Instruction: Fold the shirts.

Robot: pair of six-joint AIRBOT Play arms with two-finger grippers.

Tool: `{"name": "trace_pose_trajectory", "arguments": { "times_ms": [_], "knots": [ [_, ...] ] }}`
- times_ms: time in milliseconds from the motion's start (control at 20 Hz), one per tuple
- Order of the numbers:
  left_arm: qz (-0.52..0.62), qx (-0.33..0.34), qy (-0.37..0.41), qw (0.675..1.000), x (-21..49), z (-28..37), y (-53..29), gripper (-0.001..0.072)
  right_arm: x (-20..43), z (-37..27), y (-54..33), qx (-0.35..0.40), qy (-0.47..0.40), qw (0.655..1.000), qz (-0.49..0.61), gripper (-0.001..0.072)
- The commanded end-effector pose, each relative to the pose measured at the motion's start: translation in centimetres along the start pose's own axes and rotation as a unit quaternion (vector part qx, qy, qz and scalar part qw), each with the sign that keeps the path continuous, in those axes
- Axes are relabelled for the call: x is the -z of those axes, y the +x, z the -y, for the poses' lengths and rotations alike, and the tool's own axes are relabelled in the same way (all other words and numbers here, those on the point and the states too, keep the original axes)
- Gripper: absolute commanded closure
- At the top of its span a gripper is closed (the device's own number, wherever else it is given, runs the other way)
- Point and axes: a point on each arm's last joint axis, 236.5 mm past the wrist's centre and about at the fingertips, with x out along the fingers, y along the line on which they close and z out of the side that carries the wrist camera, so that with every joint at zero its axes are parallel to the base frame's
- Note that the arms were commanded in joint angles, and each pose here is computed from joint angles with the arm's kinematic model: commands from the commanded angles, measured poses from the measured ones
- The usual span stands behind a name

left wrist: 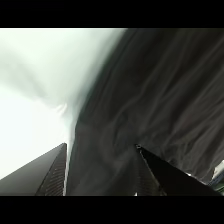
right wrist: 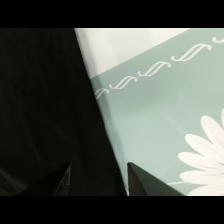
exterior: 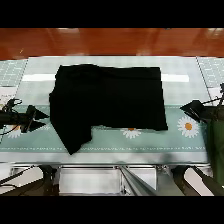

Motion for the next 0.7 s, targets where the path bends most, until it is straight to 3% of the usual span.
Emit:
{"name": "trace_pose_trajectory", "arguments": {
  "times_ms": [0, 400, 450, 550, 600, 650],
  "knots": [
    [-0.002, 0.015, 0.001, 1.0, -0.7, 0.7, 2.0, 0.0211, 0.1, -0.1, 0.0, -0.002, -0.002, 1.0, 0.002, 0.0308],
    [-0.033, -0.001, 0.01, 0.999, -0.3, 0.7, 4.7, 0.0219, -0.2, 0.0, 0.0, 0.0, -0.001, 1.0, 0.007, 0.0308],
    [-0.036, -0.003, 0.024, 0.999, -0.2, 1.3, 4.9, 0.0282, -0.3, 0.0, 0.0, 0.0, 0.002, 1.0, 0.009, 0.0308],
    [-0.039, -0.007, 0.057, 0.998, -0.1, 2.6, 5.3, 0.0614, -0.4, 0.0, 0.0, 0.001, 0.006, 1.0, 0.011, 0.0309],
    [-0.042, -0.008, 0.081, 0.996, 0.0, 3.4, 5.5, 0.0678, -0.3, 0.1, 0.0, 0.001, 0.005, 1.0, 0.01, 0.0309],
    [-0.042, -0.008, 0.097, 0.994, -0.1, 4.1, 5.5, 0.0688, -0.3, 0.2, 0.0, 0.004, 0.001, 1.0, 0.01, 0.0308]
  ]
}}
